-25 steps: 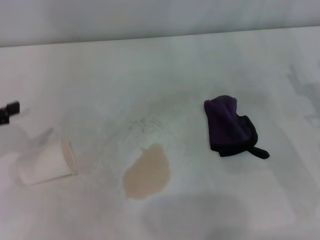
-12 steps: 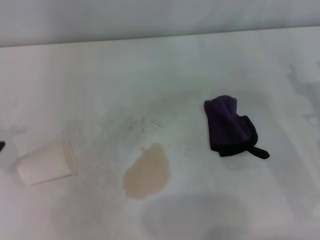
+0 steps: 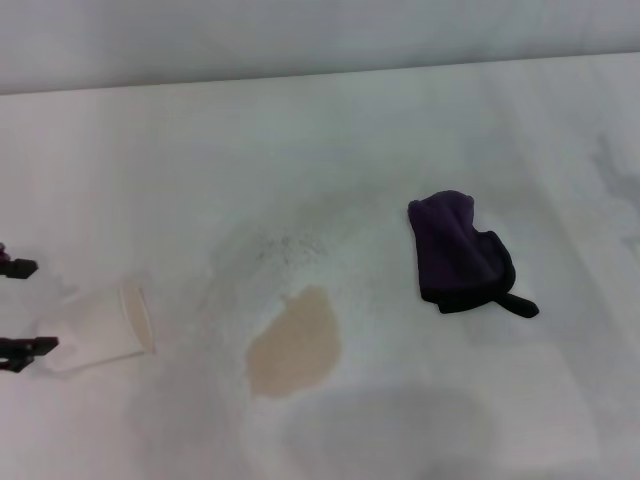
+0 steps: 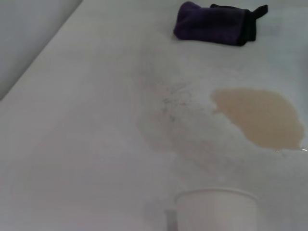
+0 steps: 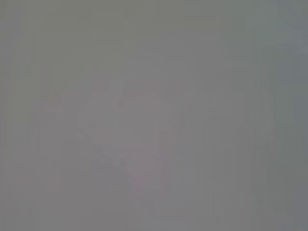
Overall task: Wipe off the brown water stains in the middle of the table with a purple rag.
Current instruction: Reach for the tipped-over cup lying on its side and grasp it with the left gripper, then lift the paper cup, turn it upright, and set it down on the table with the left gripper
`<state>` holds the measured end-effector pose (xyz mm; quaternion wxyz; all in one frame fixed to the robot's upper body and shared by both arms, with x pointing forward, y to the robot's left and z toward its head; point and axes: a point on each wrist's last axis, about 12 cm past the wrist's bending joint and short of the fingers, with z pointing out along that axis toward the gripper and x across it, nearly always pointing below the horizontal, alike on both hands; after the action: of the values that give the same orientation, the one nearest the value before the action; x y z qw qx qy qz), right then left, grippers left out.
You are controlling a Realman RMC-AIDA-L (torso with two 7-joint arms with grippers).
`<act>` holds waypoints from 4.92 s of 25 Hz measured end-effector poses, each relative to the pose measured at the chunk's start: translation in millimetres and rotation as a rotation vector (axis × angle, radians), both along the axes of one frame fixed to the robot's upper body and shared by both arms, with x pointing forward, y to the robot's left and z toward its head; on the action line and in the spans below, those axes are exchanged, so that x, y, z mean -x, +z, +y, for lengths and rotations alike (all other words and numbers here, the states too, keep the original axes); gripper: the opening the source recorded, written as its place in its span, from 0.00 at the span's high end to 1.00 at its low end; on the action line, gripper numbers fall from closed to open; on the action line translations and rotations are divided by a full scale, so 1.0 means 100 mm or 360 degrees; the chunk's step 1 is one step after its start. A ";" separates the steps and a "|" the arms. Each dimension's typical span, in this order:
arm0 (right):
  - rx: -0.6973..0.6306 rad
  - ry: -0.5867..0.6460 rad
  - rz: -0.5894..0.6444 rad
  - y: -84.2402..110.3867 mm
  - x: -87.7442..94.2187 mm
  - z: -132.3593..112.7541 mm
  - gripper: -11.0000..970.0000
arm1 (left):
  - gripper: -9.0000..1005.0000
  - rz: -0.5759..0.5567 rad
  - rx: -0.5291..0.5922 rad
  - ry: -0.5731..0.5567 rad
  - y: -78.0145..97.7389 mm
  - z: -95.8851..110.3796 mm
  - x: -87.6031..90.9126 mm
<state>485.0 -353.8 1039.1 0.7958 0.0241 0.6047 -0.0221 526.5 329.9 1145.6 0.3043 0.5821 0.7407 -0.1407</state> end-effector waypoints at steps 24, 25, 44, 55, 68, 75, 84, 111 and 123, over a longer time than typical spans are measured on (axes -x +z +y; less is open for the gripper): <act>-0.0023 0.0020 -0.0015 -0.01 0.02 0.06 0.17 | 0.11 0.0018 0.0027 -0.0032 -0.44 -0.22 -0.19; -0.0023 0.0021 -0.0014 -0.01 0.02 0.06 0.17 | 0.11 0.0015 0.0032 -0.0037 -0.45 -0.24 -0.20; -0.0043 0.0023 0.0022 -0.04 0.03 0.08 0.17 | 0.11 0.0000 0.0083 -0.0082 -0.61 -0.36 -0.25; -0.0010 0.0081 -0.0006 -0.01 0.00 0.11 0.17 | 0.29 -0.0164 0.0397 0.0017 -0.51 -0.40 -0.28; 0.0244 0.0487 -0.0100 0.10 -0.02 0.30 0.17 | 0.38 -0.0414 0.1088 0.0481 -0.79 -0.42 -0.20; 0.0340 0.0559 -0.0105 0.09 -0.01 0.35 0.17 | 0.38 -0.0438 0.1069 0.0617 -1.24 -0.52 0.12; 0.0356 0.0559 -0.0088 0.07 0.01 0.35 0.17 | 0.38 -0.0494 0.1017 0.0755 -1.48 -0.47 0.45; 0.0371 0.0524 -0.0067 0.07 -0.03 0.32 0.17 | 0.36 -0.0598 0.0860 0.0691 -1.72 -0.59 0.83; 0.0401 0.0504 -0.0061 0.09 -0.06 0.28 0.17 | 0.34 -0.0698 0.0861 0.0786 -1.79 -0.61 1.16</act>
<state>490.9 -325.8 1047.7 0.7973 -0.1708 0.5782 0.0283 410.5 268.5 966.5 0.6209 0.3026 0.7121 -0.1259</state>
